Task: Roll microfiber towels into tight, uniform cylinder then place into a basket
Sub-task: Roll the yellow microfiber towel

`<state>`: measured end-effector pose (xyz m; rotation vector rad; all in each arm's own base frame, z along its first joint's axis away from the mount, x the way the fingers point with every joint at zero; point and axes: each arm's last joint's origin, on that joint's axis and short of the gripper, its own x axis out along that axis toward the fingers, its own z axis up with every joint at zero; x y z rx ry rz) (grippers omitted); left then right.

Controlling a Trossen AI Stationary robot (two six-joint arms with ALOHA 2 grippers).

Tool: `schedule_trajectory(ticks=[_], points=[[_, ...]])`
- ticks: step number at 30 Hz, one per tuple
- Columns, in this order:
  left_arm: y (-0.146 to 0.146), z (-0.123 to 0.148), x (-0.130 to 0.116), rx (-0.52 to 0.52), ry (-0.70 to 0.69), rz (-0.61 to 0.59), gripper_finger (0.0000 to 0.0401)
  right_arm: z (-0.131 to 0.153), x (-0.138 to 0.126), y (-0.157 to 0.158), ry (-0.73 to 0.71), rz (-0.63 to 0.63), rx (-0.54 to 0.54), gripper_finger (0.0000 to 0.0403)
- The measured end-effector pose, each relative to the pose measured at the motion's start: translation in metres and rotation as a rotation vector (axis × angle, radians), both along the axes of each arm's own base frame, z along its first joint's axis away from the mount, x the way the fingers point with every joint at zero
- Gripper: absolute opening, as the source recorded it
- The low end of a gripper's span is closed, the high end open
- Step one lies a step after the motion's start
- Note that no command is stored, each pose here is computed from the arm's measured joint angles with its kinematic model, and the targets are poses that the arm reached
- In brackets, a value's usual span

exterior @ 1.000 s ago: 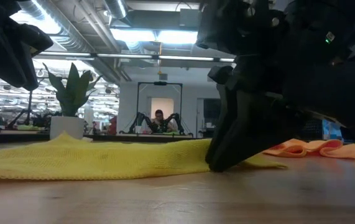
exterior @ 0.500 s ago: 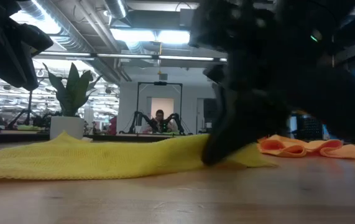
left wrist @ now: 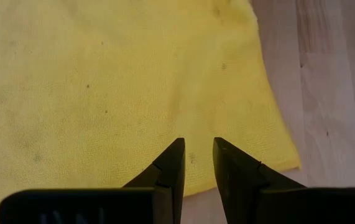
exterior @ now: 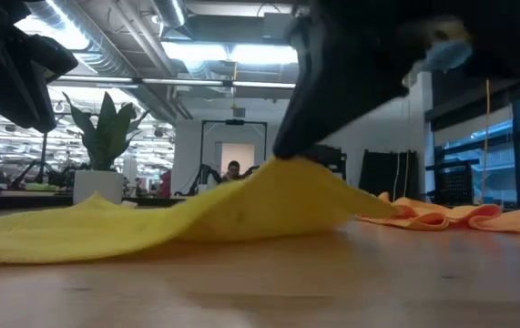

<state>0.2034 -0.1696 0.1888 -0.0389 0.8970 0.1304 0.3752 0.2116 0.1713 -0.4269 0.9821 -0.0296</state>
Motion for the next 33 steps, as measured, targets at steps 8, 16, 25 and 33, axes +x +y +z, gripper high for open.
schedule_trajectory(ticks=[8, 16, 25, 33], points=[[0.000, 0.000, 0.000, 0.000, 0.000, -0.001, 0.0075, 0.028, 0.008, -0.006, -0.008, -0.019, -0.134, 0.0001], [0.000, 0.000, 0.000, -0.002, 0.001, -0.001, 0.0075, 0.034, 0.030, -0.049, 0.002, -0.061, -0.179, 0.0001], [0.000, 0.000, 0.000, -0.006, -0.001, 0.000, 0.0075, 0.038, 0.057, -0.118, -0.015, -0.156, -0.270, 0.0000], [-0.001, 0.000, 0.000, -0.014, -0.001, -0.003, 0.0075, 0.042, 0.072, -0.178, -0.047, -0.253, -0.285, 0.0000]])
